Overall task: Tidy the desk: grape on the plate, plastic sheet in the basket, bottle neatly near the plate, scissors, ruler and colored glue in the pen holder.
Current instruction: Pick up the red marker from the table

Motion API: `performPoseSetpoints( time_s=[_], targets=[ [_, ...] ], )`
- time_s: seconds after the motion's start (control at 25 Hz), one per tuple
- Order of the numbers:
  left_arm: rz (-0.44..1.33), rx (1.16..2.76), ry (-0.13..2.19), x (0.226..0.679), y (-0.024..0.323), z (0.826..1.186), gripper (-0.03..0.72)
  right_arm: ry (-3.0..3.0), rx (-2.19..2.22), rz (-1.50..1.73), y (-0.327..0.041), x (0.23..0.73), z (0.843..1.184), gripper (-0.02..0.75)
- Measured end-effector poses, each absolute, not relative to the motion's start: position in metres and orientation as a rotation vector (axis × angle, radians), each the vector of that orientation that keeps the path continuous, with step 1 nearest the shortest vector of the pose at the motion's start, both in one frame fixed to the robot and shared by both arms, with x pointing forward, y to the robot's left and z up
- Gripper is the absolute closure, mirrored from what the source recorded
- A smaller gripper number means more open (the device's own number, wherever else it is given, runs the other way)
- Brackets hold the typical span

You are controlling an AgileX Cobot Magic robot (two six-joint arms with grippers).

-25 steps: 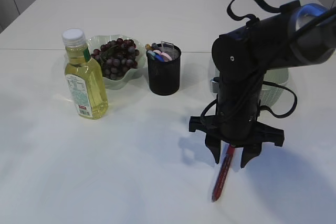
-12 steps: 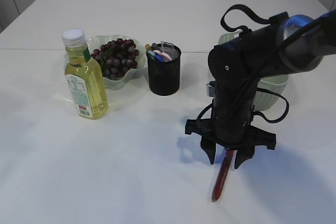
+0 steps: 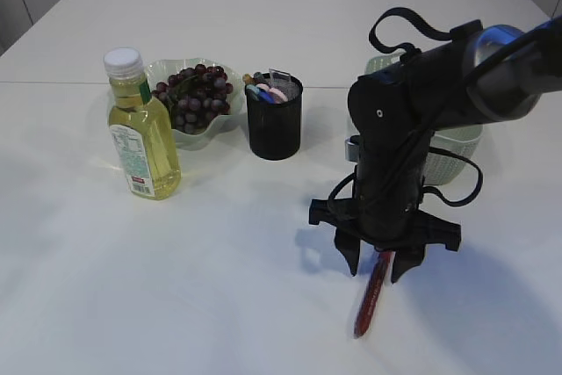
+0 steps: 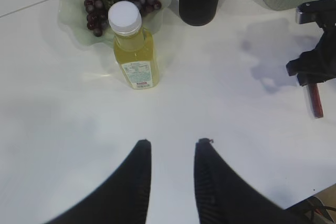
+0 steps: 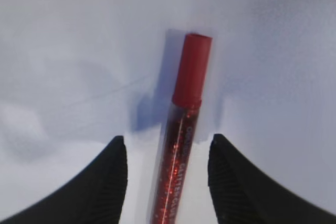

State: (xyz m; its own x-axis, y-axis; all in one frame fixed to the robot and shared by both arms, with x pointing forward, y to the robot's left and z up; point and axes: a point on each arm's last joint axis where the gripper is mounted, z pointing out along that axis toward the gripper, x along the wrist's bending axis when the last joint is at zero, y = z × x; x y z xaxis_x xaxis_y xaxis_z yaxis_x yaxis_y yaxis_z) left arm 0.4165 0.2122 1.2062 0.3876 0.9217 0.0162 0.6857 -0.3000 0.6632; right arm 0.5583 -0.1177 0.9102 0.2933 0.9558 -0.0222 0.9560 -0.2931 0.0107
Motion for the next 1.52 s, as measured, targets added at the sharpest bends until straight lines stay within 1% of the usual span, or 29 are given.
performPoseSetpoints(
  time_s=[0.48, 0.84, 0.92, 1.2, 1.52],
  targets=[
    [0.540, 2.081, 1.373, 0.417, 0.212, 1.206, 0.473, 1.849, 2.525, -0.018, -0.117, 0.558, 0.910, 0.341],
    [0.540, 2.081, 1.373, 0.417, 0.212, 1.206, 0.473, 1.843, 2.555, -0.048, -0.115, 0.558, 0.900, 0.342],
    [0.540, 2.081, 1.373, 0.417, 0.212, 1.206, 0.473, 1.843, 2.555, -0.054, -0.115, 0.558, 0.899, 0.357],
    [0.553, 2.083, 1.374, 0.417, 0.213, 1.206, 0.473, 1.841, 2.556, -0.024, -0.114, 0.559, 0.897, 0.449],
    [0.558, 2.084, 1.375, 0.417, 0.213, 1.206, 0.473, 1.846, 2.561, -0.024, -0.113, 0.560, 0.894, 0.479]
  ],
)
